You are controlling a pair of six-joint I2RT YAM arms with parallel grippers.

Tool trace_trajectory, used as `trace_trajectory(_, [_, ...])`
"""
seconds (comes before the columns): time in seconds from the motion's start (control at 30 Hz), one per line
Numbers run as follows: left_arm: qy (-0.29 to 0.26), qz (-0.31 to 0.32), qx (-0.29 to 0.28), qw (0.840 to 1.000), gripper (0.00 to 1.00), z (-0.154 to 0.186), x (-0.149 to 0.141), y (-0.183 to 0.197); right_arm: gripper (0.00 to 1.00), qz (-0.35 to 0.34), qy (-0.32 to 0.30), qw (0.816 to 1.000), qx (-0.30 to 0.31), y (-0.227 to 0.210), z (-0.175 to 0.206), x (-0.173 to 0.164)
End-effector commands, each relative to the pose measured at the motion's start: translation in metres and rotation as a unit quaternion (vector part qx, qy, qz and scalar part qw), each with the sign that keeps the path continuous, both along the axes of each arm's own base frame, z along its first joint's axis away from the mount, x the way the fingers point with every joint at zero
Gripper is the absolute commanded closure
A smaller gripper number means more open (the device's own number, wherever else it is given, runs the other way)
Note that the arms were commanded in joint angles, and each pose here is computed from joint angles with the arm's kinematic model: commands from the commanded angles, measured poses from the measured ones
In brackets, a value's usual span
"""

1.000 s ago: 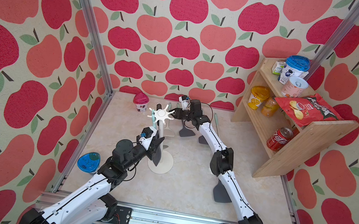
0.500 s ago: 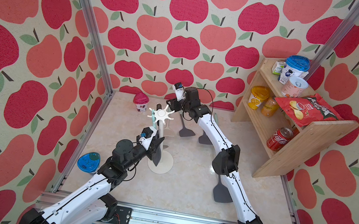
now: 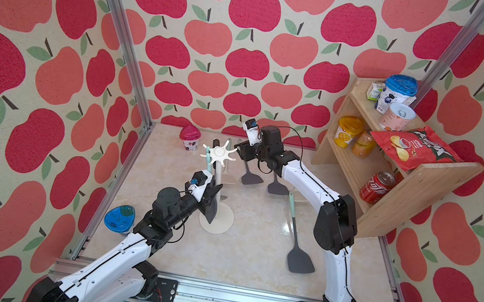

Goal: Take the spatula off the kitchen utensil rack
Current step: Place the spatula at the center of the board, then adjust the rack at the center of the board.

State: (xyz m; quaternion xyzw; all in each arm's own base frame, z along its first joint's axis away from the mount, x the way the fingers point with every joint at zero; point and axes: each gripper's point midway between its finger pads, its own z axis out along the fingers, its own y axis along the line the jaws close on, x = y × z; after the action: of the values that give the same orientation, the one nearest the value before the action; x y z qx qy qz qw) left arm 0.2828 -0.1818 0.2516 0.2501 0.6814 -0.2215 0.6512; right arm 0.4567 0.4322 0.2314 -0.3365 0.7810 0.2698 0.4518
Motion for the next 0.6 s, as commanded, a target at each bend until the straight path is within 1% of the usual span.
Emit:
trace_trajectory(0.0, [0.072,0.011,0.069,0.995,1.0,-0.058,0.0,0.008,0.46,0.03,-0.043,0.997,0.048,-0.003,0.058,-0.025])
trace_trajectory(0.1, [0.071,0.009,0.066,0.995,1.0,-0.057,0.0,0.007,0.45,0.053,-0.071,0.994,0.069,0.0,0.087,-0.04])
trace_trajectory(0.2, [0.07,0.008,0.065,0.995,1.0,-0.057,0.0,0.007,0.46,0.069,-0.062,0.992,0.087,-0.005,0.105,-0.051])
trace_trajectory(0.33, [0.061,-0.003,0.068,0.996,1.0,-0.055,-0.002,0.004,0.46,0.12,-0.047,0.979,0.155,-0.02,0.124,-0.087])
trace_trajectory(0.43, [0.06,-0.007,0.07,0.996,1.0,-0.052,-0.002,0.003,0.46,0.141,-0.035,0.971,0.19,-0.038,0.134,-0.11])
trace_trajectory(0.57, [0.055,-0.01,0.069,0.996,0.99,-0.048,-0.002,0.002,0.47,0.16,-0.034,0.967,0.197,-0.053,0.133,-0.142])
